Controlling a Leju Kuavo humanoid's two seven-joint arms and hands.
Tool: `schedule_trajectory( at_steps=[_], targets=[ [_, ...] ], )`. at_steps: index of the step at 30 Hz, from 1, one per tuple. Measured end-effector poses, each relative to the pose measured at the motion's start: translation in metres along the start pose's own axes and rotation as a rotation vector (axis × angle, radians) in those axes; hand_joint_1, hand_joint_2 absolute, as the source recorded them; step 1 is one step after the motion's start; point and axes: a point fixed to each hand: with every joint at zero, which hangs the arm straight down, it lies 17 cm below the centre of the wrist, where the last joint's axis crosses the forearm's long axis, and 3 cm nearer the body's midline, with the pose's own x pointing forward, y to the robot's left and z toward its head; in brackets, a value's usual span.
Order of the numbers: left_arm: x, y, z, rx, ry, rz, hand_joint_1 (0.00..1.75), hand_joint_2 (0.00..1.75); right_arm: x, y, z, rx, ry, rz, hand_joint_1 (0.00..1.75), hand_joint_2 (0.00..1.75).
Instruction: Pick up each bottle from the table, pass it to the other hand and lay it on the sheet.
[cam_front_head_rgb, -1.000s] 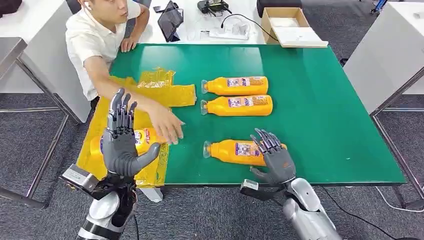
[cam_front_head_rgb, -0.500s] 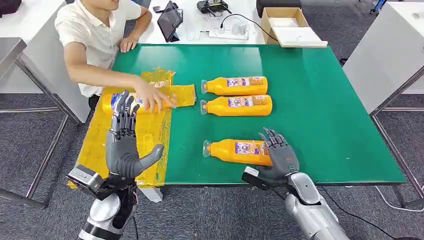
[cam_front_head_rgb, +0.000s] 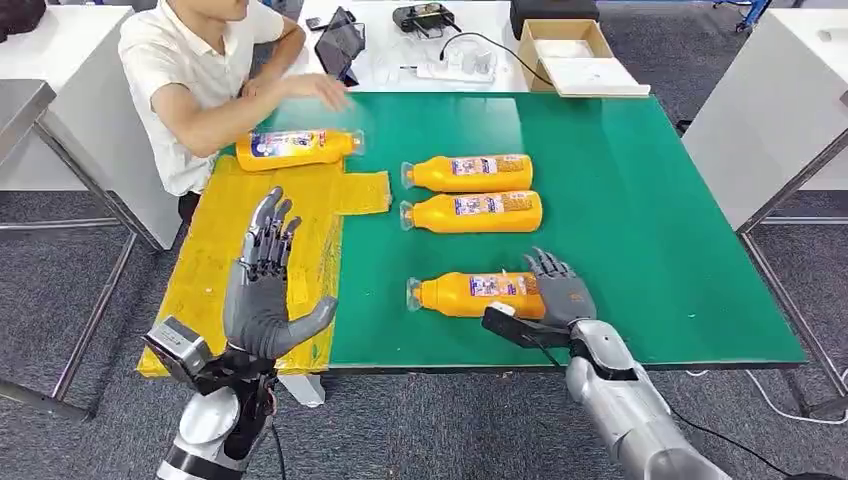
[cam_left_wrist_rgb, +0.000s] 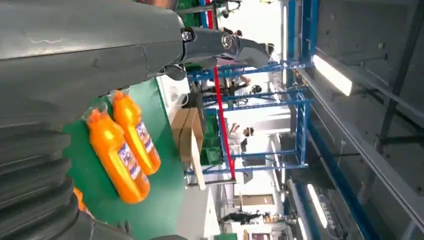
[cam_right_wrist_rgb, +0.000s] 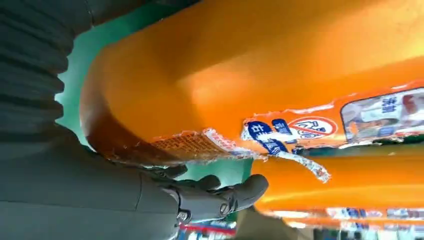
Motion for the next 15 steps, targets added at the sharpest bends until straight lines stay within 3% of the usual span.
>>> schedule_trajectory(
  at_steps=[1, 3, 15],
  targets=[
    [-0.0001, -0.0008, -0.0004, -0.004, 0.001, 0.007, 0.0, 1.75, 0.0011, 0.0008, -0.001, 0.016, -0.011, -0.011, 1.71, 1.75],
    [-0.0002, -0.0022, -0.002, -0.014, -0.001, 0.011, 0.0, 1.75, 0.0007, 0.0024, -0.0022, 0.035, -0.021, -0.014, 1.75, 1.75],
    [-0.0037, -0.0063, -0.0078, -0.043, 0.003, 0.031, 0.0, 1.75, -0.0041, 0.0052, -0.0067, 0.142, -0.067, -0.043, 1.75, 1.75]
  ],
)
